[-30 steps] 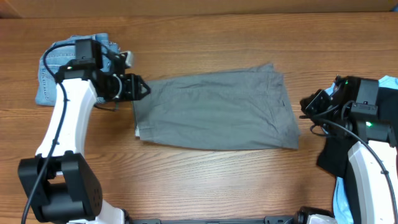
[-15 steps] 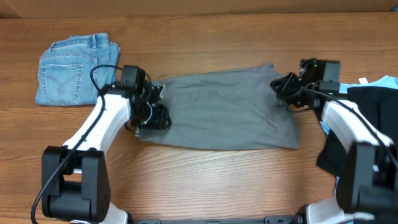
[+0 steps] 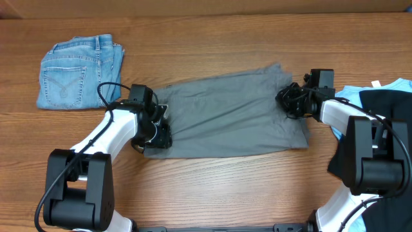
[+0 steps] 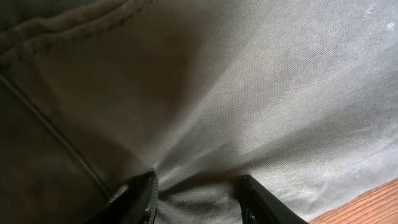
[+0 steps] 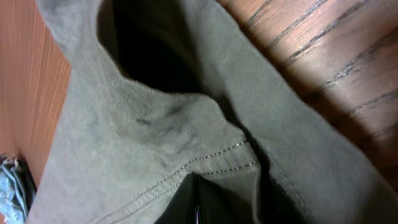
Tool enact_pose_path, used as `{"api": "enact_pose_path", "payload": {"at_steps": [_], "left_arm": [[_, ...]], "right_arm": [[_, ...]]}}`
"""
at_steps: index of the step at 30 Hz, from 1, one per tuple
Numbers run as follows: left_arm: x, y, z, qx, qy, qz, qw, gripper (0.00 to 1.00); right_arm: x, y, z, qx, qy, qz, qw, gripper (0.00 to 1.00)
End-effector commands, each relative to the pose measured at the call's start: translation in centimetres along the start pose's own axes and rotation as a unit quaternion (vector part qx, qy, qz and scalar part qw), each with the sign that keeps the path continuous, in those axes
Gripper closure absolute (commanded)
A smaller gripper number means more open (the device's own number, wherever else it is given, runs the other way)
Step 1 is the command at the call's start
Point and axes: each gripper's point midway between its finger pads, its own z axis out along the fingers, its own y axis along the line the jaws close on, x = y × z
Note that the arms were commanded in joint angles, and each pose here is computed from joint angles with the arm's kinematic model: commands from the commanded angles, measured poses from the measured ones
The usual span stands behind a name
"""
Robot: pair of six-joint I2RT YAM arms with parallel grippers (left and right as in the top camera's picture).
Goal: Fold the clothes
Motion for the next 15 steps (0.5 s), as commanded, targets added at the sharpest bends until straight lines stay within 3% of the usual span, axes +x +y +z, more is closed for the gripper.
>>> {"api": "enact_pose_path", "payload": {"at_steps": [1, 7, 10, 15], "left_arm": [[2.3, 2.4, 0.6, -0.059, 0.037, -0.018, 0.997, 0.53], [0.0, 1.5, -1.7, -0.024, 0.021, -0.013, 0.999, 0.46], [-3.1, -0.4, -4.4, 0.015, -0.016, -0.004, 1.000, 0.44], [-8.5, -3.7, -8.9, 0.062, -0.098, 0.033, 0.993, 0.42]], "right_arm": [[-3.2, -3.5, -0.1, 0.082, -0.068, 0.018, 0.994, 0.96], [-2.4, 0.6, -3.3, 0.037, -0.024, -0.068, 0.997, 0.95], [-1.0, 2.6, -6.1, 0.021, 0.006, -0.106, 0.994, 0.92], [1.8, 4.0, -9.7, 0.006, 0.046, -0.094, 0.994, 0.92]]}}
